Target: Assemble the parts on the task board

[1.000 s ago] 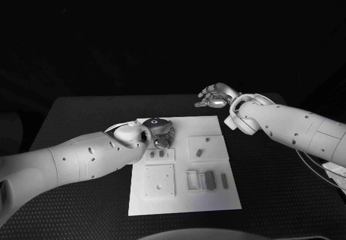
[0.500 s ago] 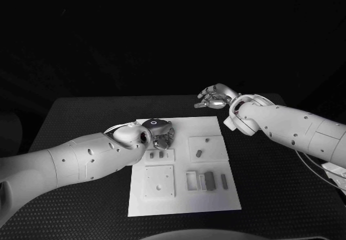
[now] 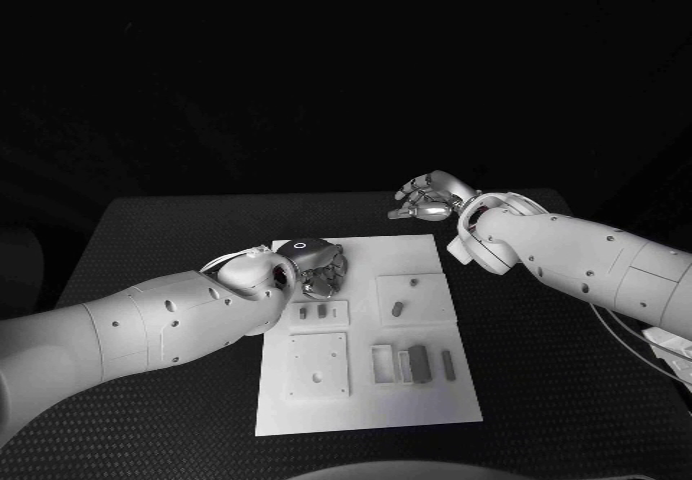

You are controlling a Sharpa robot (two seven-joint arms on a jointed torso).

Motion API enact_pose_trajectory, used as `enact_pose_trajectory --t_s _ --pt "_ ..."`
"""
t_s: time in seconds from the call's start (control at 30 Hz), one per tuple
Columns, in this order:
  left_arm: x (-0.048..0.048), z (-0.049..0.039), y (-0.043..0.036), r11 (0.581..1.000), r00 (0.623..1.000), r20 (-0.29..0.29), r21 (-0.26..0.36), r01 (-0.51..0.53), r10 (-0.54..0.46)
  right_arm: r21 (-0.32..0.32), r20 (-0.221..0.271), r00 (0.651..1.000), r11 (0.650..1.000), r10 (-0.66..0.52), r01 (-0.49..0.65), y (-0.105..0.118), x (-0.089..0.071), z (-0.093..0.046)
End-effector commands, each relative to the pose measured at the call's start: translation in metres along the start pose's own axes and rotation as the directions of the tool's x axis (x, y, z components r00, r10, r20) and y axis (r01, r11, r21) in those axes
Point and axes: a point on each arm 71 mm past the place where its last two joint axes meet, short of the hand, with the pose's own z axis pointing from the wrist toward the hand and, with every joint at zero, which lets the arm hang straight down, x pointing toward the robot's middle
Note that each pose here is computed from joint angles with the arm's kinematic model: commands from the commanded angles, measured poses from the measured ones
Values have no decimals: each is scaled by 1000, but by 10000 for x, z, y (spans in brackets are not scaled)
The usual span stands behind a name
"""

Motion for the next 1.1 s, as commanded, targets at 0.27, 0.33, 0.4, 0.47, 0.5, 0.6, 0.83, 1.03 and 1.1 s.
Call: enact_pose_trajectory --t_s 0.27,0.33,0.4,0.47,0.5,0.6,0.83,1.03,1.1 --pt "-190 -52 83 990 990 30 -39 138 -137 -11 -13 1000 1000 -1 1 3 7 -7" --pt "-213 -83 118 987 988 24 -49 151 -150 -10 -12 1000 1000 -1 1 -2 2 -10" --pt "-224 -119 156 987 989 15 -55 150 -150 -9 -11 1000 1000 -1 1 -7 -2 -13" --pt "-227 -152 193 987 989 11 -64 150 -149 -8 -11 1000 1000 -1 1 -8 -4 -15" --pt "-225 -168 213 986 989 7 -69 149 -149 -8 -11 1000 1000 -2 1 -11 -6 -17" --pt "-214 -219 269 986 989 -8 -82 148 -149 -6 -9 1000 1000 -2 2 -20 -15 -22" --pt "-206 -309 351 984 988 -16 -99 148 -151 -4 -9 1000 1000 -3 3 -29 -24 -29" --pt "-190 -333 365 984 988 -31 -101 146 -150 -4 -8 1000 1000 -3 3 -29 -25 -30" --pt "-180 -335 365 984 988 -35 -101 144 -148 -5 -8 1000 1000 -3 2 -28 -24 -30"
